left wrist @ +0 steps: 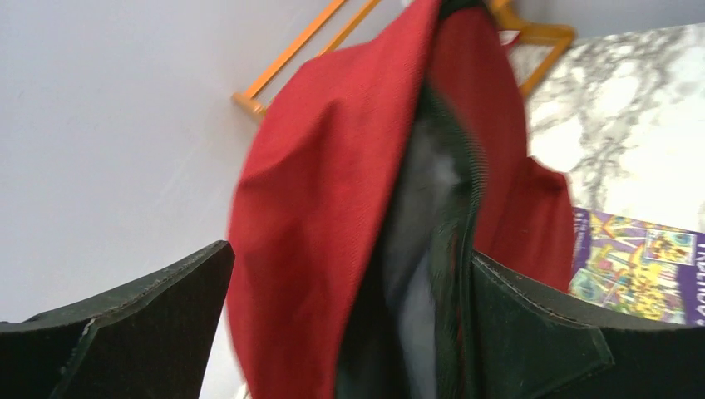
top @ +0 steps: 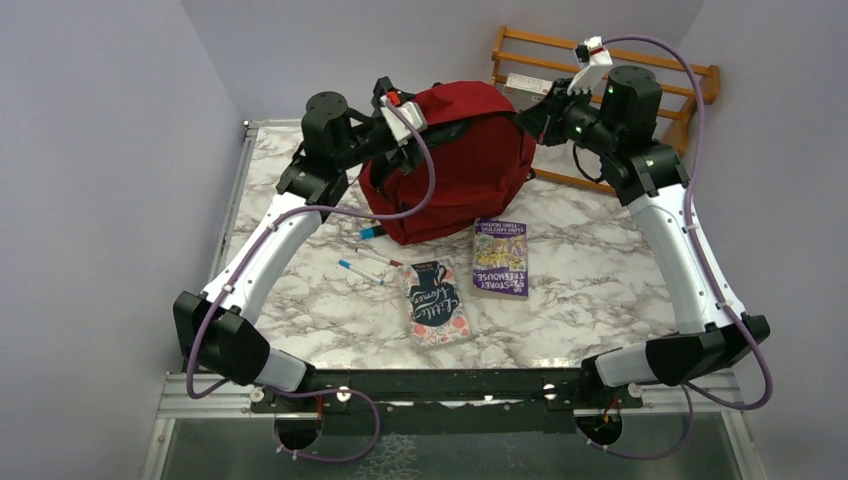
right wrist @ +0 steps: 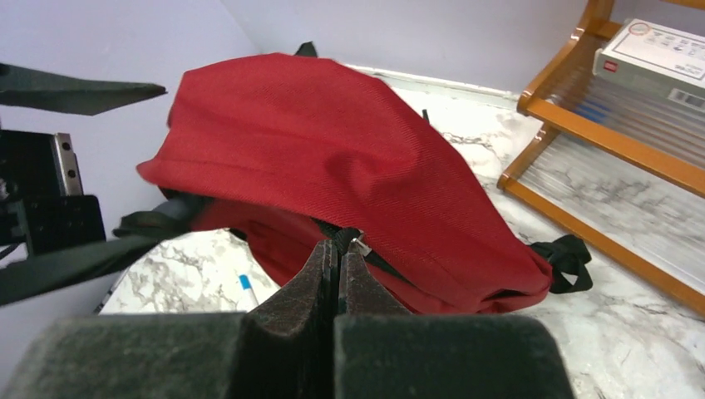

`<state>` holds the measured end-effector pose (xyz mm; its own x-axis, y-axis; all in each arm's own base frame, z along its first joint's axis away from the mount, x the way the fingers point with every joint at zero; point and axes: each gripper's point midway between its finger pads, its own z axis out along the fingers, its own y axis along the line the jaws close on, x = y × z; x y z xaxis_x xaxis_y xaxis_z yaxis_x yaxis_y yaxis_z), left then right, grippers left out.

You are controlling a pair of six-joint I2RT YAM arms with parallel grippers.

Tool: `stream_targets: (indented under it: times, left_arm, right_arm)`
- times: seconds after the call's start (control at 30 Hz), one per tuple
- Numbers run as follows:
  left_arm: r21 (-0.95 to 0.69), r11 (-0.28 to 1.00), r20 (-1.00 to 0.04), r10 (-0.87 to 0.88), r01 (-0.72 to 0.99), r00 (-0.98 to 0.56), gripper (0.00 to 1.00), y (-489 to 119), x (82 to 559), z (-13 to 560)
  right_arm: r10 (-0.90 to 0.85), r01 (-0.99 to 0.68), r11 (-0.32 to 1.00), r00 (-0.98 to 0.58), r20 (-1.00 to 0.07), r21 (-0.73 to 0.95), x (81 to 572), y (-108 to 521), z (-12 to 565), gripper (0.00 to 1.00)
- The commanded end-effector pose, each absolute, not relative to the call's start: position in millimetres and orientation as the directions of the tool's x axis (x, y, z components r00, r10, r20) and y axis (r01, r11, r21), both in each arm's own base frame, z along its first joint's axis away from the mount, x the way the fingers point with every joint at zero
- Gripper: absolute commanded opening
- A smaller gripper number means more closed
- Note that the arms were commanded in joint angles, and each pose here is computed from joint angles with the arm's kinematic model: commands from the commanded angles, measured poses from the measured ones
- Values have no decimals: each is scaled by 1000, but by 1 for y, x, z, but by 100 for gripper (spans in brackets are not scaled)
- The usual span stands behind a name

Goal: Pack the student bag
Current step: Unzip the student bag at the center of the board.

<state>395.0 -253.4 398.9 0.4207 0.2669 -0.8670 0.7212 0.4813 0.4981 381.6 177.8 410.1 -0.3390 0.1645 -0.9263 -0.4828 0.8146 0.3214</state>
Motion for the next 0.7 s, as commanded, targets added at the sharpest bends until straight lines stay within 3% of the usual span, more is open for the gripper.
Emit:
stream_targets:
  times: [0.0, 0.37, 0.57, 0.67]
  left_arm:
    - [595, 330, -803, 221, 733, 553, 99, -290, 360, 428]
    - [652, 298, -758, 266, 697, 596, 98, -335, 372, 425]
    - [683, 310, -730, 320, 661, 604, 83, -346, 388, 418]
    - [695, 321, -718, 350, 643, 602, 69, -349, 396, 414]
  right_arm:
    - [155, -583, 743, -327, -932, 328, 376, 194, 429, 1]
    - [144, -624, 694, -368, -918, 359, 370, 205, 423, 1]
    - [137, -623, 697, -369, -919, 355, 364, 203, 420, 1]
    - [133, -623, 698, -371, -919, 353, 362, 202, 419, 1]
